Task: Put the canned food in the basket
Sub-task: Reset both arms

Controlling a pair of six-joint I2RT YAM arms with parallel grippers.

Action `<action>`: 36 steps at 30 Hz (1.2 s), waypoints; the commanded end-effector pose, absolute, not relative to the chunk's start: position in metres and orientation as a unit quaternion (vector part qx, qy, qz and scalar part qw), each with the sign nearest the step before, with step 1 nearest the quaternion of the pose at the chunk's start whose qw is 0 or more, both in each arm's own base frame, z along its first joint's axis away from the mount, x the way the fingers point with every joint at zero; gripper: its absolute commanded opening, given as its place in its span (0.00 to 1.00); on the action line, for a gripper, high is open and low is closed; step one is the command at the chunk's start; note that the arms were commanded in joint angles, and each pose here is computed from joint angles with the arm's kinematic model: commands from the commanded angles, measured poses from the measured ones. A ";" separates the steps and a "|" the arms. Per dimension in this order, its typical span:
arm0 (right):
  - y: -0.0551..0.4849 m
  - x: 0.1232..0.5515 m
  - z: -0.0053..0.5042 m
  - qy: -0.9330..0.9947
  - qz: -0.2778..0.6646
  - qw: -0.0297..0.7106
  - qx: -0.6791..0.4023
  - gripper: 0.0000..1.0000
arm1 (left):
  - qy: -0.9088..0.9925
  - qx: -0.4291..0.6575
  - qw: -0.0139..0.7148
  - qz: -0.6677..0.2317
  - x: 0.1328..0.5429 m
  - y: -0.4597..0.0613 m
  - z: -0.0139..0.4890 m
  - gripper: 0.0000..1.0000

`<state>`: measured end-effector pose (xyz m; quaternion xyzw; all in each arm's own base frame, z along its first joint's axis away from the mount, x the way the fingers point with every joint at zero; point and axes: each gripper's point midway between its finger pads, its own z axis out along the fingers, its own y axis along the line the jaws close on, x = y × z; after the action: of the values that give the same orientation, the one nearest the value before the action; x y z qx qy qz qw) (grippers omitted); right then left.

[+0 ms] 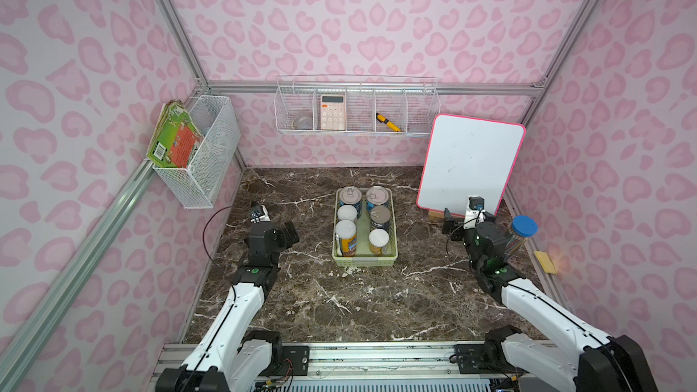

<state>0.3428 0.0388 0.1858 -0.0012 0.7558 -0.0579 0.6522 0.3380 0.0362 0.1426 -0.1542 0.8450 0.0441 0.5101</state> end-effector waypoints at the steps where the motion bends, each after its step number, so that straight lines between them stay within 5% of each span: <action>1: -0.003 0.329 0.227 0.656 -0.103 0.743 0.079 0.99 | 0.804 -0.150 0.570 0.087 0.364 0.055 0.167 0.99; 12: -0.035 0.312 0.164 0.651 -0.072 0.751 0.085 0.99 | 0.806 -0.100 0.578 0.085 0.388 0.051 0.095 0.99; 20: -0.034 0.355 0.143 0.703 -0.081 0.702 0.078 1.00 | 0.826 -0.107 0.551 0.045 0.399 0.058 0.086 0.99; 36: -0.034 0.361 0.137 0.717 -0.089 0.687 0.077 1.00 | 0.826 -0.106 0.552 0.046 0.398 0.058 0.087 0.99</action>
<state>0.3602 -0.0325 0.1339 0.0765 0.7201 -0.0839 0.6845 0.3973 0.0586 0.0839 -0.1047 0.8282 0.0511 0.5482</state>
